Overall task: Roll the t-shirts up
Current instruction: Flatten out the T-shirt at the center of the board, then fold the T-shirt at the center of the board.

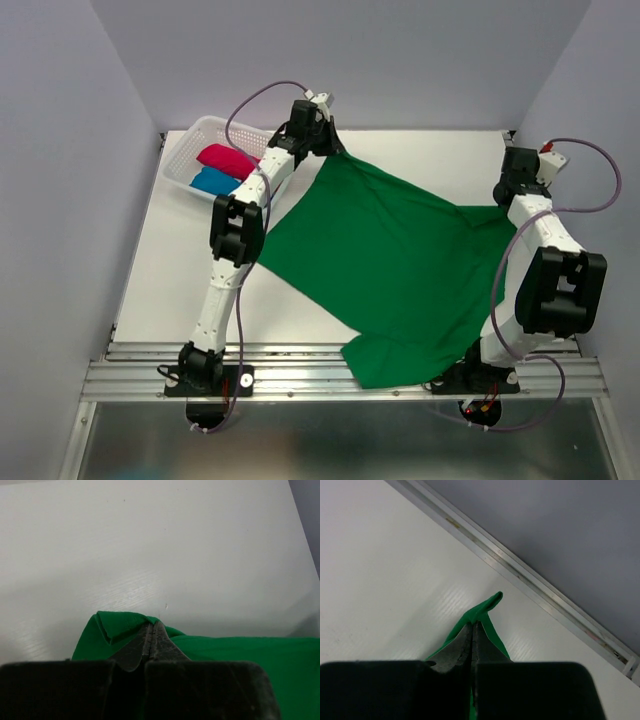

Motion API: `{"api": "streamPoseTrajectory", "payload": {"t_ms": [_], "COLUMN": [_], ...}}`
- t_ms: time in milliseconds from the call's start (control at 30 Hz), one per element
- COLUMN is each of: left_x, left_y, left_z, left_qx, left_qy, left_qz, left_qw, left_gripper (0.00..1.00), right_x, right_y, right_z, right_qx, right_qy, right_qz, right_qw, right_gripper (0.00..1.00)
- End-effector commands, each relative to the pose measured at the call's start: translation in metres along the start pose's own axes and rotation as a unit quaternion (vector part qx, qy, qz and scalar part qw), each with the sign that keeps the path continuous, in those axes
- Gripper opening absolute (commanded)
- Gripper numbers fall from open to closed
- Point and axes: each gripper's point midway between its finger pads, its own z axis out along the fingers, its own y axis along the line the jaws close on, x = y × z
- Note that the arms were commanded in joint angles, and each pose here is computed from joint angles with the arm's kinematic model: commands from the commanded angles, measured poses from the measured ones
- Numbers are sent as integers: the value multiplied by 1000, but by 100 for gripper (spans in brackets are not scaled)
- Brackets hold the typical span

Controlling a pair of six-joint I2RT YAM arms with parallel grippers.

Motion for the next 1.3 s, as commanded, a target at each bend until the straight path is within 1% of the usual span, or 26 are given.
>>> {"api": "streamPoseTrajectory", "payload": {"t_ms": [0,67,233,467,500,567,700,733,800,967,1100,1267], "left_x": [-52,-56,-52,-50,-50,-45,-38,-44,-42,-38,-31,-34], "left_y": [-7,-3,10,23,25,28,27,22,24,33,38,37], "left_z": [-8,-7,0,3,3,2,-4,-10,-11,-11,-13,-20], "left_qx": [18,19,14,2,2,2,5,9,8,-11,-17,-18], "left_qy": [-71,-79,-78,-78,-77,-70,-56,-60,-59,-48,-38,-38], "left_qz": [20,18,14,10,9,9,7,8,8,15,16,18], "left_qw": [997,996,997,997,997,997,998,998,998,999,999,999], "left_gripper": [0,0,0,0,0,0,0,0,0,0,0,0], "right_x": [-47,-50,-57,-57,-49,-45,-23,-21,-13,25,45,62], "right_y": [19,23,34,42,44,43,29,26,19,-1,-10,-14], "right_z": [8,15,24,20,19,12,-2,-8,-14,-36,-55,-77], "right_qx": [-12,-5,-17,-47,-58,-65,-56,-56,-50,-43,-59,-81], "right_qy": [-63,-64,-61,-56,-44,-34,15,20,35,95,123,153], "right_qz": [47,49,52,50,44,58,61,71,74,77,91,101], "right_qw": [997,997,997,996,996,996,996,996,995,992,987,980], "right_gripper": [1,1,1,1,1,1,1,1,1,1,1,1]}}
